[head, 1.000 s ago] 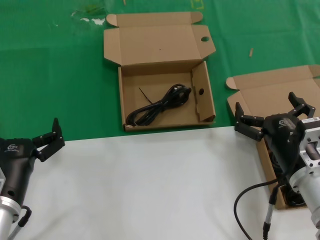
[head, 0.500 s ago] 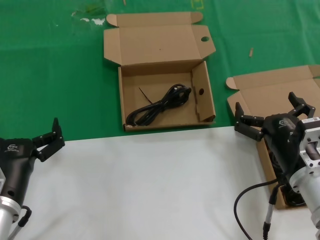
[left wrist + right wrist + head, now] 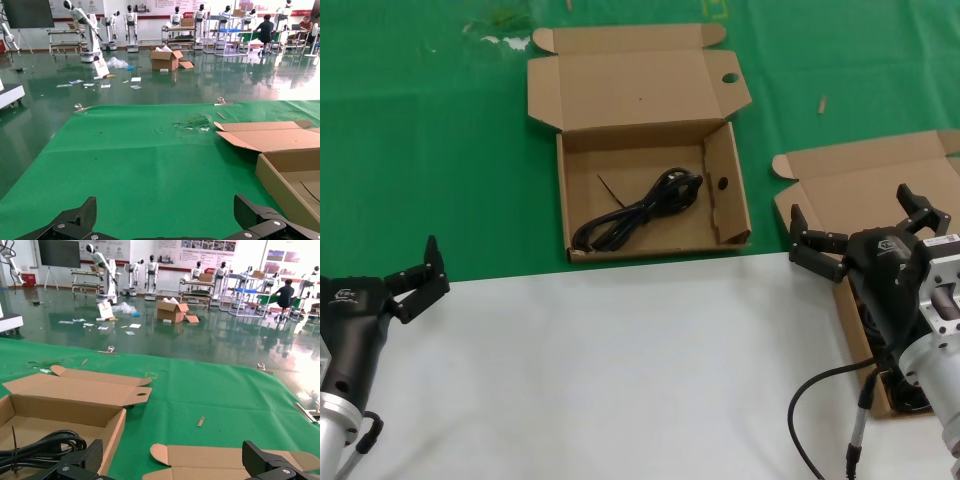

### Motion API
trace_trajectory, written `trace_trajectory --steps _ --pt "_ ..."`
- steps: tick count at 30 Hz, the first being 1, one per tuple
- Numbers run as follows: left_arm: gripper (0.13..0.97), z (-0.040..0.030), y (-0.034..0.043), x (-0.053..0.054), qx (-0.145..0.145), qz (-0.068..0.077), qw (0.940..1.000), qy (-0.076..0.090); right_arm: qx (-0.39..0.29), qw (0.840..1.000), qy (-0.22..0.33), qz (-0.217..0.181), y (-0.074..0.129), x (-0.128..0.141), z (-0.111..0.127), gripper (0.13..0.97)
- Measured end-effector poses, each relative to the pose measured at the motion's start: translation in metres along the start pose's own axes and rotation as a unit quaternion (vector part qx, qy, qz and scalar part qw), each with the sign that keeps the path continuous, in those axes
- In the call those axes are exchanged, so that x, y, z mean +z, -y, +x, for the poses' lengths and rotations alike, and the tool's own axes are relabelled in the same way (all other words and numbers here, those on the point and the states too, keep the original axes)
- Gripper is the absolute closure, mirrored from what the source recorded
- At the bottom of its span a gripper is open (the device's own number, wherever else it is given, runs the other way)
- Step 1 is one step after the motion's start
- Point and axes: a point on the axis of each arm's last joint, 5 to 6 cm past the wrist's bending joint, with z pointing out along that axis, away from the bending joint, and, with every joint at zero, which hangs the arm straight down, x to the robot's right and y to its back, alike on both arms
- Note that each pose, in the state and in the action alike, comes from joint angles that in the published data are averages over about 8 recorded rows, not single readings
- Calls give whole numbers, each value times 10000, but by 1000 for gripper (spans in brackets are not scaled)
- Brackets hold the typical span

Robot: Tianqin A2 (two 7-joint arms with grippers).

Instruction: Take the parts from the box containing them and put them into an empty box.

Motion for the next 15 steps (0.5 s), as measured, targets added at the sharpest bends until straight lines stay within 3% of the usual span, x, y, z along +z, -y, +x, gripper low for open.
trace_trajectory --steps 15 --pt "132 0 0 0 0 0 10000 0 0 10000 0 0 0 0 0 130"
